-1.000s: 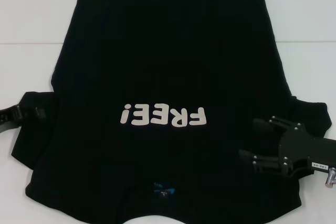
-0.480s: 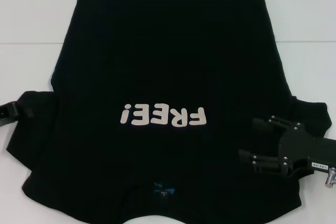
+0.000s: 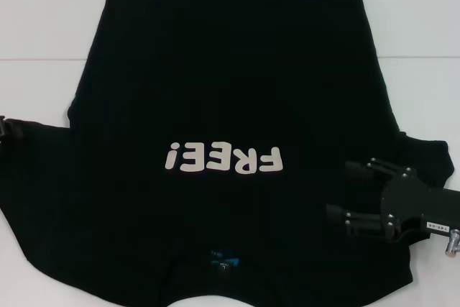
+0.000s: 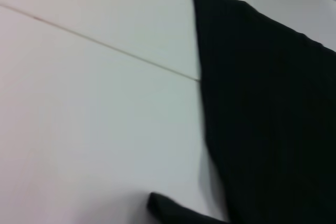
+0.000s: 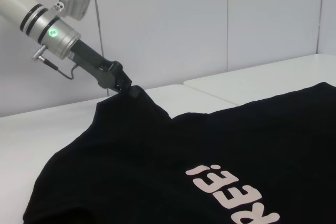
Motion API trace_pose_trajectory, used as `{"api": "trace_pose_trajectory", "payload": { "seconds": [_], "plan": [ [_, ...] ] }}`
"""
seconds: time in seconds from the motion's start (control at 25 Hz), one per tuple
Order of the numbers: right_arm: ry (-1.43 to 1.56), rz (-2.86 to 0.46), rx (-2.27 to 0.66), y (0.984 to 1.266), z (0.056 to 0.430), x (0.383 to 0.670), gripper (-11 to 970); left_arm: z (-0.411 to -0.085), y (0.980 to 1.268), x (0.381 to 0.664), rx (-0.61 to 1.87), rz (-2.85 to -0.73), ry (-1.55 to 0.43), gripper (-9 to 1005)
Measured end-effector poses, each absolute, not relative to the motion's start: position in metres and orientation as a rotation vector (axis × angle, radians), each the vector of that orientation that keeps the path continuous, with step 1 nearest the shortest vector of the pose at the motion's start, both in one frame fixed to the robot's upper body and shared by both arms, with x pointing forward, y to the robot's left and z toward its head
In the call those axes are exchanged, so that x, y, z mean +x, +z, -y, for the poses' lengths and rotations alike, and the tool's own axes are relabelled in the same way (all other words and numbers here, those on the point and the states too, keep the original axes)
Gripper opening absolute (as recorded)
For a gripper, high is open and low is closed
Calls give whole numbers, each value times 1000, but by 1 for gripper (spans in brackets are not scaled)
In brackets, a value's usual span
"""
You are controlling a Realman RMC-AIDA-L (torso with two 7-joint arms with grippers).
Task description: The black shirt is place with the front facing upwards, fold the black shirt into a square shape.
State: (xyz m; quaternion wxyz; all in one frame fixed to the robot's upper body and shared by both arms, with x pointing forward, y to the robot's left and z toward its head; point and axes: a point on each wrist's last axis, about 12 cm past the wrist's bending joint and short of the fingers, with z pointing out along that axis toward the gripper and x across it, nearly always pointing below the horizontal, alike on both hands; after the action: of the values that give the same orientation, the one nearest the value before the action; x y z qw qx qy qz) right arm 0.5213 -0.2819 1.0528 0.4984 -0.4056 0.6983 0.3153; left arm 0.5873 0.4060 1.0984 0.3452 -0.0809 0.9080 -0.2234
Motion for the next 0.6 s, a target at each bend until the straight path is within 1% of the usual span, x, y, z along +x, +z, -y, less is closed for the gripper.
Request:
{"api": "trace_pose_trajectory", "payload": {
  "seconds": [0.24, 0.36, 0.6],
  "plan": [
    [770, -1683, -984, 1054, 281, 521, 857, -400, 1107, 592, -186, -2368, -619, 4],
    [772, -1683, -987, 1054, 281, 521, 855, -394, 1114, 594, -172, -2372, -672, 5],
    [775, -1687, -987, 1053, 280, 521, 852, -361, 1126, 604, -91, -2378, -829, 10]
  ]
}}
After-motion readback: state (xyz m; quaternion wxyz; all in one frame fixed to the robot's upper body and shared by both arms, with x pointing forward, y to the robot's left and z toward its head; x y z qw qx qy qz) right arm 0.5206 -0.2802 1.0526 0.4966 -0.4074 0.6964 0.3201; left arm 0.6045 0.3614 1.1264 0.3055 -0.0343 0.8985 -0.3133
